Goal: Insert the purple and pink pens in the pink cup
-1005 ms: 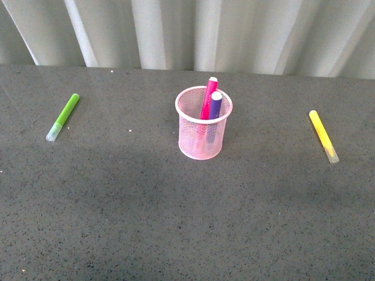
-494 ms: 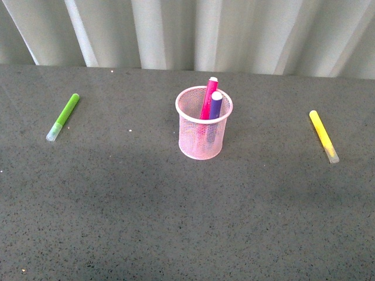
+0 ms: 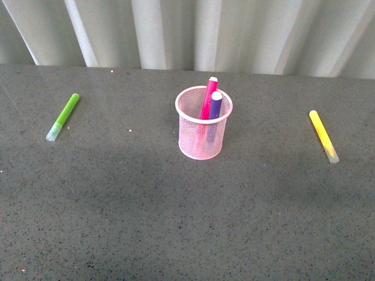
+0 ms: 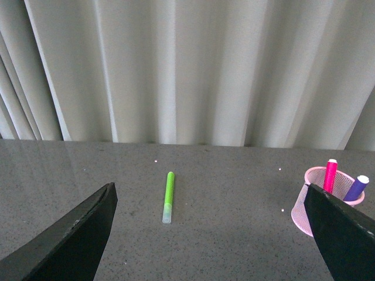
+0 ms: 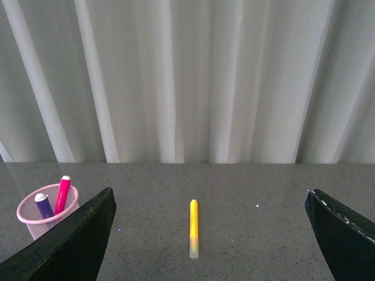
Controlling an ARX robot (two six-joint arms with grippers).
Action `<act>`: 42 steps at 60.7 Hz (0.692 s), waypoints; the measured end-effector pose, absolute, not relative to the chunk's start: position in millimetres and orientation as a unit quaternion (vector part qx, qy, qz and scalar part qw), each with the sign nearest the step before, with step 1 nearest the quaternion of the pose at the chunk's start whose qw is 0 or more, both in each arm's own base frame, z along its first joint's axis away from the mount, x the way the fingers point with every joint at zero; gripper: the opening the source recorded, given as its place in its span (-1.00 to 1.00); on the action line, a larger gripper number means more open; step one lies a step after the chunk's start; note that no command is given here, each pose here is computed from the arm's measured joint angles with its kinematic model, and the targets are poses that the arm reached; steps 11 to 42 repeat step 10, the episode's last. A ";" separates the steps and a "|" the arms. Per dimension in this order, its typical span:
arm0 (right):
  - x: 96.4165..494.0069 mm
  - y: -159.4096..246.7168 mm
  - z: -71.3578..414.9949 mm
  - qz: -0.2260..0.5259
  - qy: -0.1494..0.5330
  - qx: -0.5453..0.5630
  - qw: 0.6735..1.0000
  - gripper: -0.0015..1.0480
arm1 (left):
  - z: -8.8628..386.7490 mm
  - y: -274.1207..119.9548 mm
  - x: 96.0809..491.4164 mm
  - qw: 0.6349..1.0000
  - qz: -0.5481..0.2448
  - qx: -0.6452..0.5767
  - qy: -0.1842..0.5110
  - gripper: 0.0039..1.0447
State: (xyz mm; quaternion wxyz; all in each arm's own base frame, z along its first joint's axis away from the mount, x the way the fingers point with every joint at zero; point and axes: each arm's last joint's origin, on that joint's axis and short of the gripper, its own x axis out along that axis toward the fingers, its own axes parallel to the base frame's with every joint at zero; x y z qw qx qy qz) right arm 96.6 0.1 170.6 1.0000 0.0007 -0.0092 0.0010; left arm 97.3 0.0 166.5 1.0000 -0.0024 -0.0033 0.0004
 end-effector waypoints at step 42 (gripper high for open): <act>96.6 0.1 170.6 0.001 -0.009 0.001 1.000 0.87 | 166.5 0.0 97.3 1.000 0.000 -0.002 -0.003 0.88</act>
